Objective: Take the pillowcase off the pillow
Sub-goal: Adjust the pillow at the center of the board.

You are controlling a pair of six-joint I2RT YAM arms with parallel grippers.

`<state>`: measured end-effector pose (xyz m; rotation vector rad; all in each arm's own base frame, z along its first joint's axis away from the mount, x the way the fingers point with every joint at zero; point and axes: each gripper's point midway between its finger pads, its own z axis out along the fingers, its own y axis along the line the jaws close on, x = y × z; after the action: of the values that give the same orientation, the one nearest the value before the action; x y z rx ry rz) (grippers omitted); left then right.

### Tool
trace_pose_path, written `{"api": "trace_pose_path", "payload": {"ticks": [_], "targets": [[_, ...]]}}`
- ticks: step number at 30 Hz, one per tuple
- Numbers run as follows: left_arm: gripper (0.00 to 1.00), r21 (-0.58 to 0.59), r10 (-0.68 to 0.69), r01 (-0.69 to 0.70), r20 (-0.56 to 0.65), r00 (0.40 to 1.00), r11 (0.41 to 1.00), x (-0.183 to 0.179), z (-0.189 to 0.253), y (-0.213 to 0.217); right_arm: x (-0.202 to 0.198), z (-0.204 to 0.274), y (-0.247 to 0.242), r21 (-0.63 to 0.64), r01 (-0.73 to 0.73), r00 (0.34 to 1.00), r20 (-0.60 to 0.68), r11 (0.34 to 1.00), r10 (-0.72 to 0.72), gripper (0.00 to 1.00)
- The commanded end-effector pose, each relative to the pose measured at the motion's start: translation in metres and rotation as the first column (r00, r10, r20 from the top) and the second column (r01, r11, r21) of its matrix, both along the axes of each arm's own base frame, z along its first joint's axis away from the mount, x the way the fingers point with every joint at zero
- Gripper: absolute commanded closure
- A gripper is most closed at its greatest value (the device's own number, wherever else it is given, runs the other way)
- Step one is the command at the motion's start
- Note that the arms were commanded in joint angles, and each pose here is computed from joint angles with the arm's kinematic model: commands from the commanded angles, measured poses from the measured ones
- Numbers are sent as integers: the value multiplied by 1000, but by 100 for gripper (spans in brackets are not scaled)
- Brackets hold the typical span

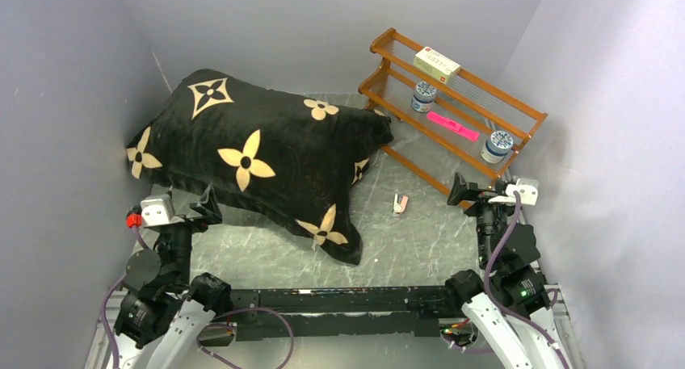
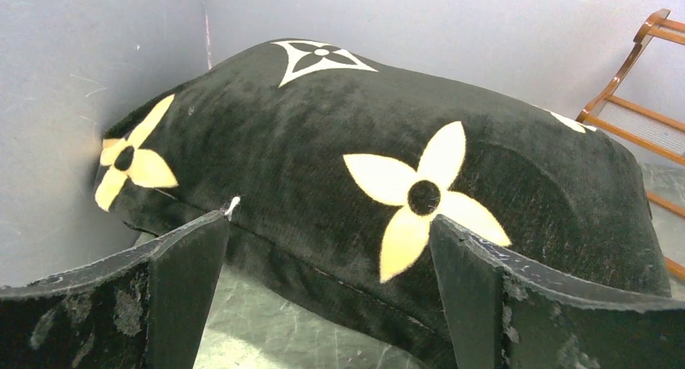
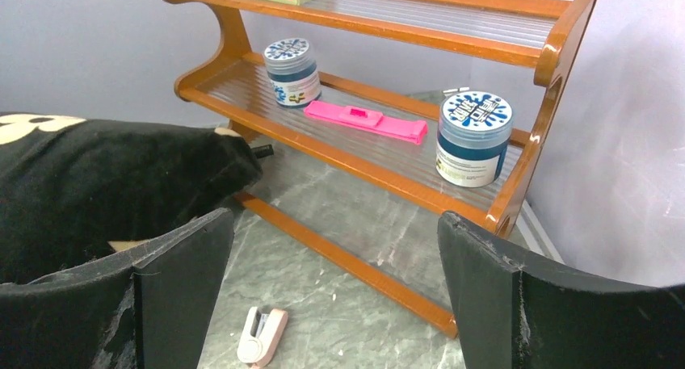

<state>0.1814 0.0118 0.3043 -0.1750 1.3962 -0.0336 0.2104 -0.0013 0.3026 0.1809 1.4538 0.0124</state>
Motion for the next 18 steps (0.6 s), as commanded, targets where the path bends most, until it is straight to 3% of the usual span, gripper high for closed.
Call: {"api": "trace_pose_path", "payload": {"ticks": [1,7,18], "targets": [[0,12,-12,12,14,1000,1000,4,5,-4,2,10,2,4,-7,1000,29,1000,7,0],[0,4,-2,2,11,1000,1000,5,4,-3,2,15,7,50,-31,998,57,998,28,0],[0,11,-24,24,-22,999,1000,17,7,-13,11,15,25,78,-104,994,-14,992,105,0]]}}
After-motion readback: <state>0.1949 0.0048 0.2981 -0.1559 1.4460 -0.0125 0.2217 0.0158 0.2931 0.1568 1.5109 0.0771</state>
